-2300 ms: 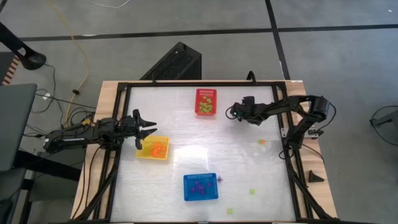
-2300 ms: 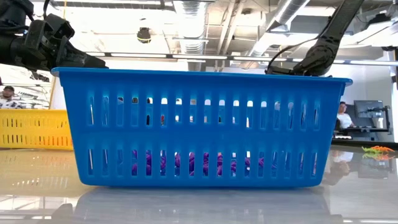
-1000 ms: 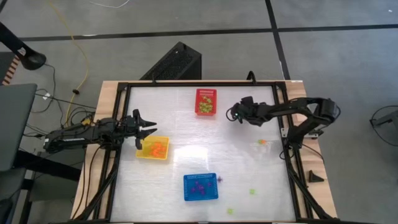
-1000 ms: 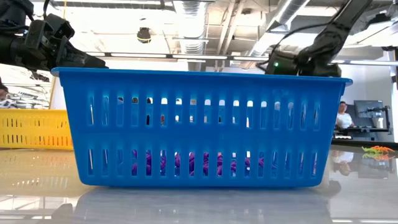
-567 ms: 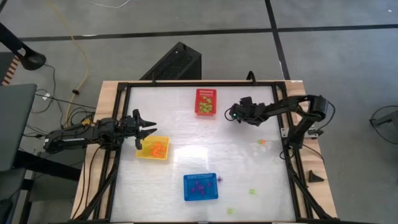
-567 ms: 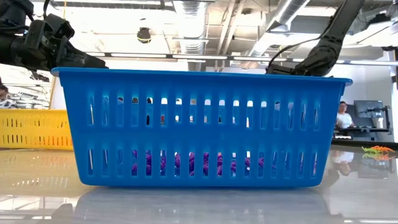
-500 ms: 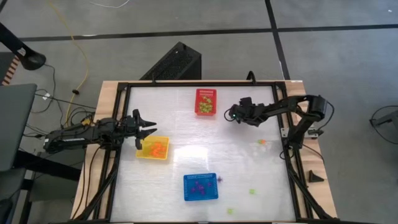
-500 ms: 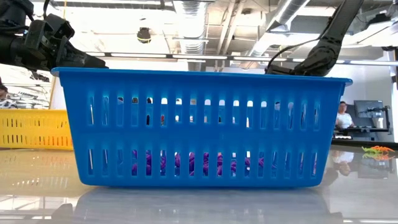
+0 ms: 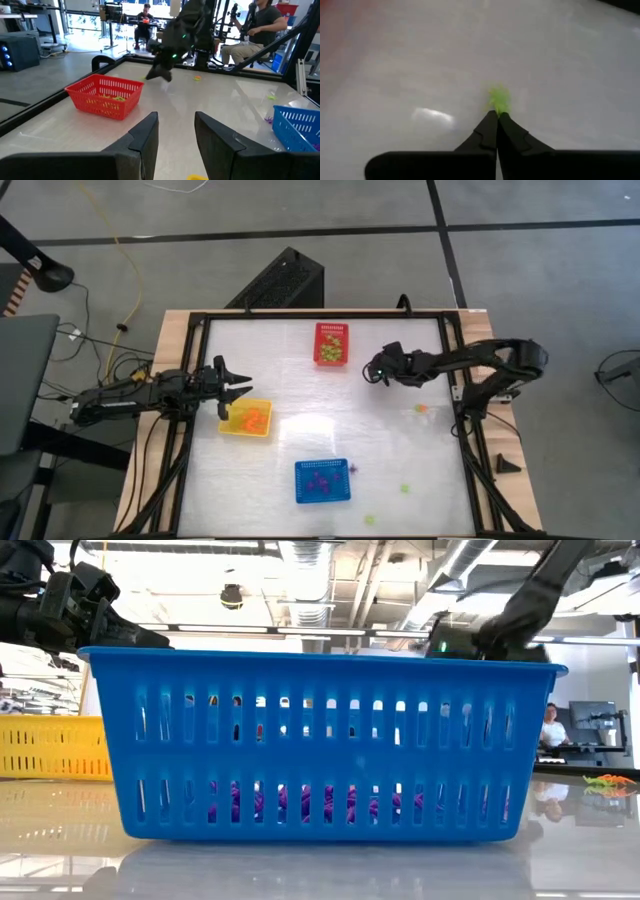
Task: Sort Halloween decoration
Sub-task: Put the green spider toy into the red basket
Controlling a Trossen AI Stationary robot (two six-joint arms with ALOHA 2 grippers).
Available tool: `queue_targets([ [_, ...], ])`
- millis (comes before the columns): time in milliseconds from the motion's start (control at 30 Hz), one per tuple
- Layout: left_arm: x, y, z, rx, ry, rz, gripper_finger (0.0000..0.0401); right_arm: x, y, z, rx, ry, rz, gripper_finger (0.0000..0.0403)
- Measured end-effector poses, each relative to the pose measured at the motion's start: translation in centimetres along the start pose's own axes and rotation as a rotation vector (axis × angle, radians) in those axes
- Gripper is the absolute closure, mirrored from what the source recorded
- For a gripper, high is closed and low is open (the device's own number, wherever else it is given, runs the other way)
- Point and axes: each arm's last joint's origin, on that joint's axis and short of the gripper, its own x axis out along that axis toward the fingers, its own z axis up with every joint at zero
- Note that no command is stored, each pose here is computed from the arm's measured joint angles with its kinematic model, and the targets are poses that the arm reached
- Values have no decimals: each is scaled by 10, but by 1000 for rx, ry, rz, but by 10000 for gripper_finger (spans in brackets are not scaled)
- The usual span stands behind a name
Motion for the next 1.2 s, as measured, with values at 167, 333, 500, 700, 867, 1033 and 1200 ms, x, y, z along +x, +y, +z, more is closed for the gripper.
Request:
queue_targets([
  [167,0,0,0,0,-1,0,285,-39,-8,7,-34,-33,68,382],
  [333,0,0,0,0,0,0,285,-80,-8,3,-60,-55,242,384],
  [500,0,0,0,0,0,0,285,-124,1,-15,-126,-29,539,383],
  [700,0,0,0,0,0,0,285,-183,19,-60,-222,-33,898,382],
  [867,0,0,0,0,0,0,285,-223,35,-102,-240,-130,1054,383],
  [1033,0,0,0,0,0,0,285,-232,62,-116,-272,-270,930,383],
  [1200,0,0,0,0,0,0,285,-207,93,-82,-324,-339,778,383],
])
